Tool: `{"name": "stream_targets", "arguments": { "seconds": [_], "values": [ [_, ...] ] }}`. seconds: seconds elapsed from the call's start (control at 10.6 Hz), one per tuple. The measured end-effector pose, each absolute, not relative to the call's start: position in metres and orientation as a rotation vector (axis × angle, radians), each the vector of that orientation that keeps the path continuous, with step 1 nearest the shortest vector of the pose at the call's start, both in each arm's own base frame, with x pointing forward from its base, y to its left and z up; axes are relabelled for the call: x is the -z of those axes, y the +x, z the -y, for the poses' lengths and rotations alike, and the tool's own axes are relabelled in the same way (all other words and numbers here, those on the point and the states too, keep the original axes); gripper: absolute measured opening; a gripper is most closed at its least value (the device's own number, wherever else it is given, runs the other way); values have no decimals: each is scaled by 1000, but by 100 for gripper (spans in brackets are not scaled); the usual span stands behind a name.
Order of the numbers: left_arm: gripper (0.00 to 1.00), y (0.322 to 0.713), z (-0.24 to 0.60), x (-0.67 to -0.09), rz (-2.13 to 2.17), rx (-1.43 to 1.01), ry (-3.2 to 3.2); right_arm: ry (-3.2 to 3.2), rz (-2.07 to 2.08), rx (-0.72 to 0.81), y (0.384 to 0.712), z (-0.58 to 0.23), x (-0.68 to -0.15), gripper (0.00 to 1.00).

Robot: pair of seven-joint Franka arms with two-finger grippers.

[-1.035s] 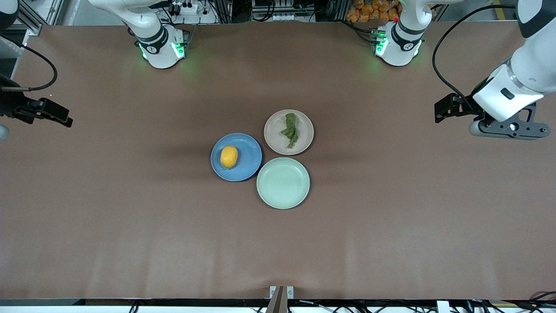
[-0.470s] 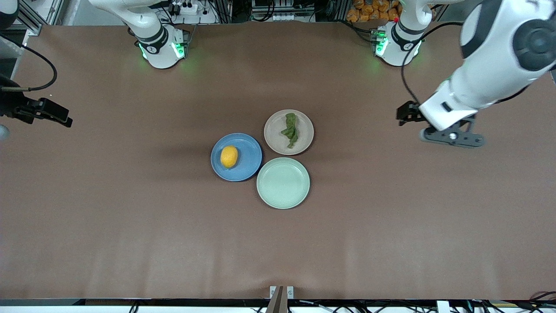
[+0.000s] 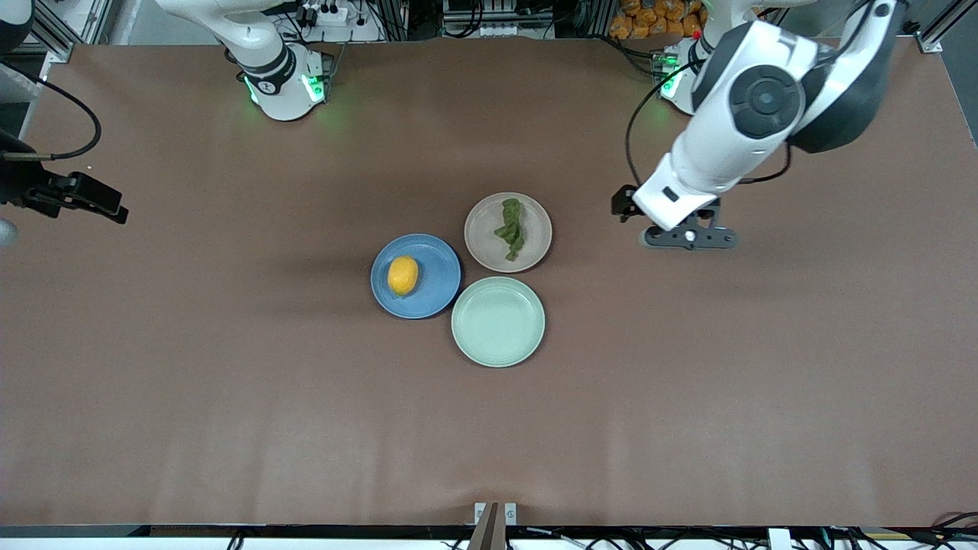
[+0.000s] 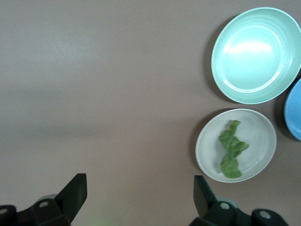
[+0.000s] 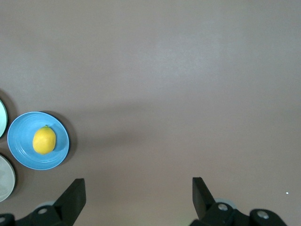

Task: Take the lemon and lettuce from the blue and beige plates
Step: 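Move the left gripper over the lettuce on the beige plate, then grasp the lettuce with the left gripper while the right gripper reaches the lemon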

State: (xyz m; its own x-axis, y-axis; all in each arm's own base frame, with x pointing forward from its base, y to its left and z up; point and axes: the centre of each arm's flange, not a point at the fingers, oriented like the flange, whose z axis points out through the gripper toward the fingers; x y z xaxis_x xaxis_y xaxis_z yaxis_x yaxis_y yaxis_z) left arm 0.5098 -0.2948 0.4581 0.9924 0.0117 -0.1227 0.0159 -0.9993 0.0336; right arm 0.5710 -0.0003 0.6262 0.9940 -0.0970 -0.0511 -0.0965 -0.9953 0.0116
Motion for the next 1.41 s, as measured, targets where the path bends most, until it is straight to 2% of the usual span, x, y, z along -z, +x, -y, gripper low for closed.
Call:
{"name": "stream_targets", "arguments": {
  "seconds": [0.75,1.41],
  "values": [
    [100,454,422,-357,-347,339,3070,3135,129,85,581,-77,-572,100],
    [100,428,476,-243,-476,318,3095,3143,340,72,589,-174,-476,100]
  ]
}}
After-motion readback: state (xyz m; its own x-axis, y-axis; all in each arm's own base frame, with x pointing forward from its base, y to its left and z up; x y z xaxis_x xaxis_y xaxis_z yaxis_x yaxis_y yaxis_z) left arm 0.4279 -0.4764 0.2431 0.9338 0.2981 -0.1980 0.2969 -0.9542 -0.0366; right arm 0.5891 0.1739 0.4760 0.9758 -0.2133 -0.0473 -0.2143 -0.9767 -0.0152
